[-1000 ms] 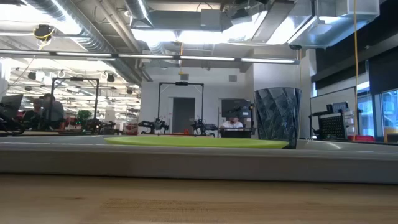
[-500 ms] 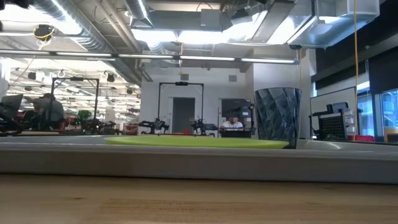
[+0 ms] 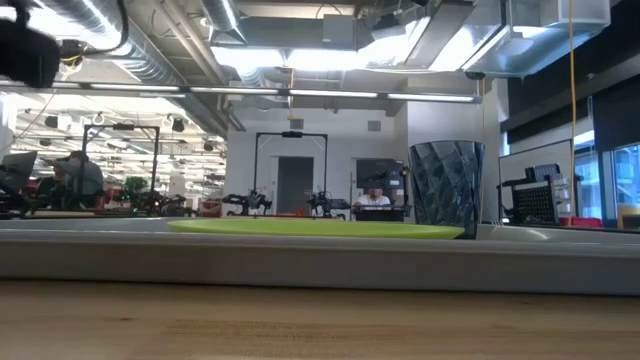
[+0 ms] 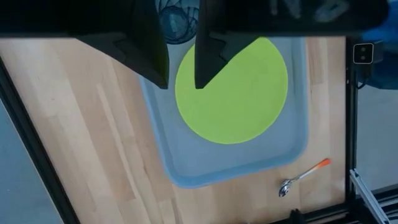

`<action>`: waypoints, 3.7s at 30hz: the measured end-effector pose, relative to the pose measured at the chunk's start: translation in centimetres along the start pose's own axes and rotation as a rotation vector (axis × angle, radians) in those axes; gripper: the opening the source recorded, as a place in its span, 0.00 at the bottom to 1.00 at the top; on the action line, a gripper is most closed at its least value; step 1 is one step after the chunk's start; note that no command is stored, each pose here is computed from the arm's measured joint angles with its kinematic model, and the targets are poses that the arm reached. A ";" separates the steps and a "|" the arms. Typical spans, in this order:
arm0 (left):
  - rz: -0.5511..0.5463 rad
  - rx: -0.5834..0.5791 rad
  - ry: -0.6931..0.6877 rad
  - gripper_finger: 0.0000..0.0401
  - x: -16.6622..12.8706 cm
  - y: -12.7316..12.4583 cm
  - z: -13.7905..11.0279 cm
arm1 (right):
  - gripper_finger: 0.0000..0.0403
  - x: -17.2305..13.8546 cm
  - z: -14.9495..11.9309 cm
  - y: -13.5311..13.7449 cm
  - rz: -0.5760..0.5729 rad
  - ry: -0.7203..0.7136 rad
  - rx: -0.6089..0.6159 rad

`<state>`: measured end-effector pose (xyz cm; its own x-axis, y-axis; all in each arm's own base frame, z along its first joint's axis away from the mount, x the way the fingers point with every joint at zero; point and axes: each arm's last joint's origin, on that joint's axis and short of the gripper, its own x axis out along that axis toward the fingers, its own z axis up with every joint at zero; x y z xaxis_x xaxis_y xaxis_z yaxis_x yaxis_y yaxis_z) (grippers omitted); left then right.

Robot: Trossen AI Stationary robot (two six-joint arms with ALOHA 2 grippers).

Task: Pick and place plate/cup/fork/spoon on tray
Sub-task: Put the orange spoon on the gray tray to the left of the green plate

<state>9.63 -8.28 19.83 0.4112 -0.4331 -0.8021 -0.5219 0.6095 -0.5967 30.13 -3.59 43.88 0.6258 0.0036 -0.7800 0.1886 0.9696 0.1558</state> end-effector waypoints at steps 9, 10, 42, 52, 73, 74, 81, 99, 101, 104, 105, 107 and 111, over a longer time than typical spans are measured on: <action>0.066 -0.127 0.005 0.08 1.8 2.3 0.3 | 0.19 0.0 0.0 0.0 0.000 0.000 0.000; 0.066 -0.128 0.002 0.08 1.8 2.3 0.4 | 0.19 0.0 0.0 0.0 0.000 0.000 0.000; 0.066 -0.010 0.093 0.01 2.8 1.8 0.5 | 0.19 0.0 0.0 0.0 0.000 0.000 0.000; 0.064 -0.013 0.097 0.13 2.8 1.8 0.5 | 0.19 0.0 0.0 0.0 0.000 0.000 0.004; 0.099 -0.034 0.006 0.15 3.8 2.6 0.7 | 0.19 0.0 0.0 0.0 0.000 0.000 0.004; 0.097 -0.034 0.008 0.15 3.8 2.6 0.7 | 0.19 0.0 0.0 0.0 0.000 0.000 0.004; 0.095 -0.034 0.051 0.15 3.9 2.6 0.6 | 0.19 0.0 0.0 0.0 0.000 0.000 0.004; 0.175 0.036 0.094 0.15 6.3 2.4 0.8 | 0.19 0.0 0.0 0.0 -0.001 0.001 0.000; 0.185 0.031 0.116 0.14 6.5 2.5 0.8 | 0.19 0.0 0.0 0.0 -0.001 0.000 0.001; 0.184 0.029 0.129 0.10 6.6 2.4 0.8 | 0.19 0.0 0.0 0.0 -0.001 0.000 0.001; 0.183 0.029 0.129 0.07 6.6 2.4 0.8 | 0.19 0.0 0.0 0.0 -0.001 0.000 0.001; 0.173 0.028 0.132 0.03 6.6 2.3 0.8 | 0.19 0.0 0.0 0.0 -0.001 0.000 0.000; 0.156 0.028 0.127 0.01 6.5 2.2 0.8 | 0.19 0.0 0.0 0.0 -0.001 0.001 0.000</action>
<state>11.77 -9.22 13.39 0.2283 -0.4114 -0.8824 -0.5500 0.6934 -0.4656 30.13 -3.60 43.88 0.6251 0.0025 -0.7806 0.1896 0.9696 0.1549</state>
